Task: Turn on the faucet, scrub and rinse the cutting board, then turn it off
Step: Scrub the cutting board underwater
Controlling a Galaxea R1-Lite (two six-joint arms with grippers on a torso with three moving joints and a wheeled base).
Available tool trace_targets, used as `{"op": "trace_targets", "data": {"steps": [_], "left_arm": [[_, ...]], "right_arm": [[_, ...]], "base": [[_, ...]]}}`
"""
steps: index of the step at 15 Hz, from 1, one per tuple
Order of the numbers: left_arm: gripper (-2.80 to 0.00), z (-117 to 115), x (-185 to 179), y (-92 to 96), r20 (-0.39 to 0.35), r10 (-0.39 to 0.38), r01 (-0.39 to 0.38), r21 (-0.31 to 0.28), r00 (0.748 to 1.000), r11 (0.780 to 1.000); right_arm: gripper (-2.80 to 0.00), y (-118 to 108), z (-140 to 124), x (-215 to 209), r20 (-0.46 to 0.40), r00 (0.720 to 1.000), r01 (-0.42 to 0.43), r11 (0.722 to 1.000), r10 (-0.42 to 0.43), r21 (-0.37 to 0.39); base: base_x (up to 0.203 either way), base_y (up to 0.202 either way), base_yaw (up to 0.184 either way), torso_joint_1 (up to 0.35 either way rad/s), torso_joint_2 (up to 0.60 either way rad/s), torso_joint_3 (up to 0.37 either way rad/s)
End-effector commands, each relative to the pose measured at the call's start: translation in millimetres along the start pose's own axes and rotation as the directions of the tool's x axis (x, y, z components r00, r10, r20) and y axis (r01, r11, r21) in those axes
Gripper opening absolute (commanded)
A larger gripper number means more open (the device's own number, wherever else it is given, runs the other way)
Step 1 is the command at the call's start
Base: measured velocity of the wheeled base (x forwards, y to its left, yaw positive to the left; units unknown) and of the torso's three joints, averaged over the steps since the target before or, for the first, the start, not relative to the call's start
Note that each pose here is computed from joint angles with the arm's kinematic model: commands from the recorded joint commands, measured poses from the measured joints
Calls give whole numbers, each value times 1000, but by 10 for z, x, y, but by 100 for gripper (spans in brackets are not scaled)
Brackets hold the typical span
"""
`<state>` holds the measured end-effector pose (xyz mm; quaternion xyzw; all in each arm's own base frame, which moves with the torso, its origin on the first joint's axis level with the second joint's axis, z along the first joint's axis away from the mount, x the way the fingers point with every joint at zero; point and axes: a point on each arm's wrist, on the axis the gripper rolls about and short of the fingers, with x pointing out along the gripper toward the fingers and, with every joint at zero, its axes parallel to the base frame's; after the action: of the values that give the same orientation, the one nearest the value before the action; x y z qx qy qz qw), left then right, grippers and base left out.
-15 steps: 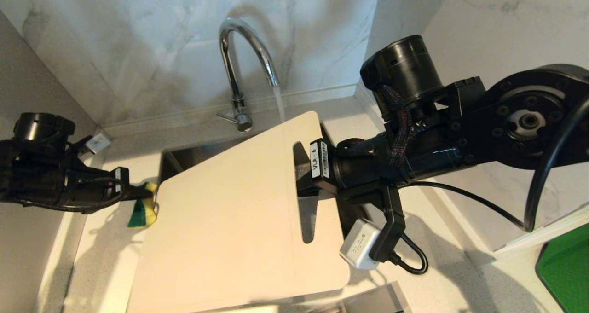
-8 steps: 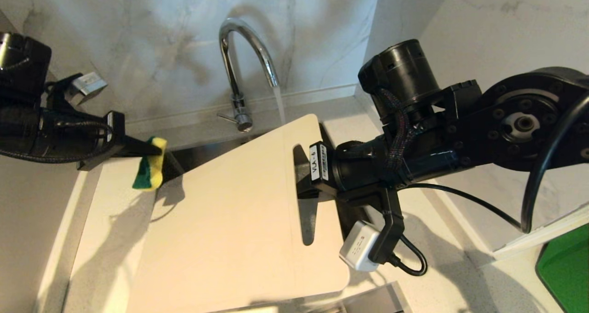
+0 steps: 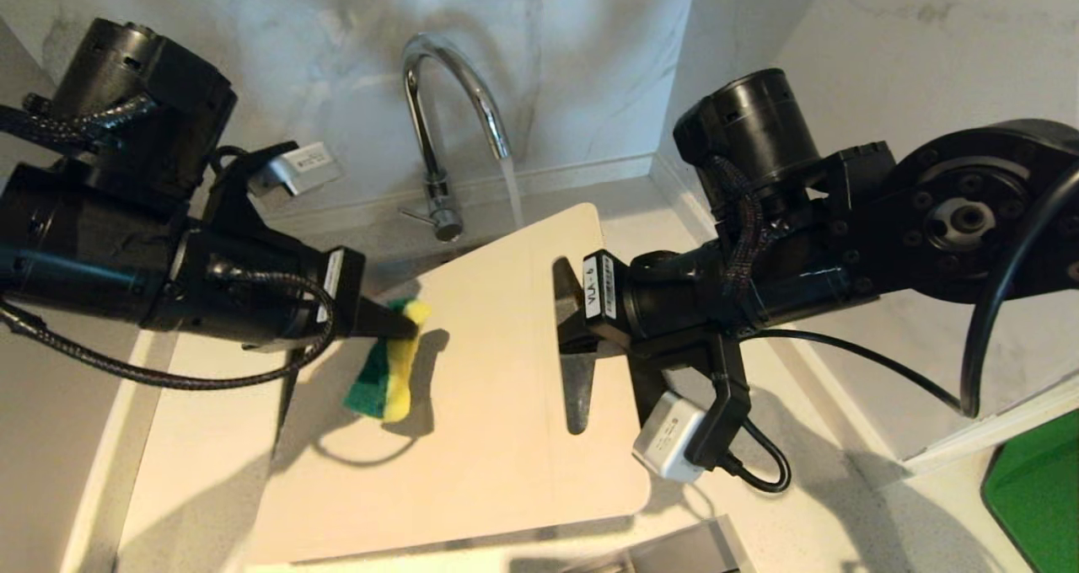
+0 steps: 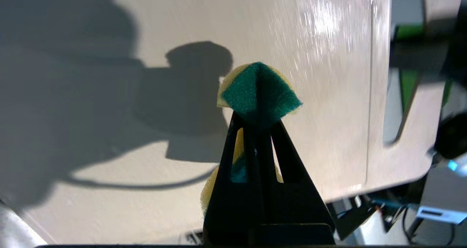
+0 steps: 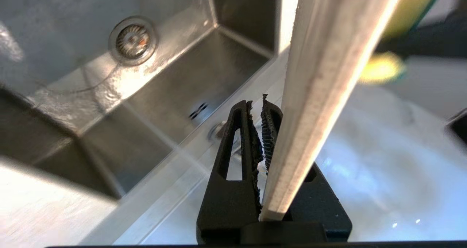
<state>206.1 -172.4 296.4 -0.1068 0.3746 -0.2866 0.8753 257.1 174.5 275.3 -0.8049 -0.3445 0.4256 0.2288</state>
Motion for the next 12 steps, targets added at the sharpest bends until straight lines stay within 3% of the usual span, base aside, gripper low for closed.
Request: {"op": "trace_targets", "data": {"steps": [1, 4, 8, 12], "left_arm": [[-280, -124, -40, -152, -20, -27, 27, 33, 999, 999], [-280, -223, 133, -138, -9, 54, -54, 47, 998, 997], [-280, -377, 484, -116, 38, 50, -52, 63, 998, 997], [-280, -512, 594, -22, 8, 105, -105, 49, 994, 993]], "right_arm": [[-280, 73, -10, -44, -6, 1000, -15, 1000, 15, 3], [-280, 57, -18, -45, 0, 1000, 2, 1000, -2, -1], [-280, 33, -34, -66, -6, 1000, 14, 1000, -14, -6], [-280, 19, -34, -100, -13, 1000, 18, 1000, -18, -8]], "base": [[0, 0, 0, 0, 0, 0], [0, 0, 0, 0, 0, 0], [0, 0, 0, 0, 0, 0], [0, 0, 0, 0, 0, 0]]}}
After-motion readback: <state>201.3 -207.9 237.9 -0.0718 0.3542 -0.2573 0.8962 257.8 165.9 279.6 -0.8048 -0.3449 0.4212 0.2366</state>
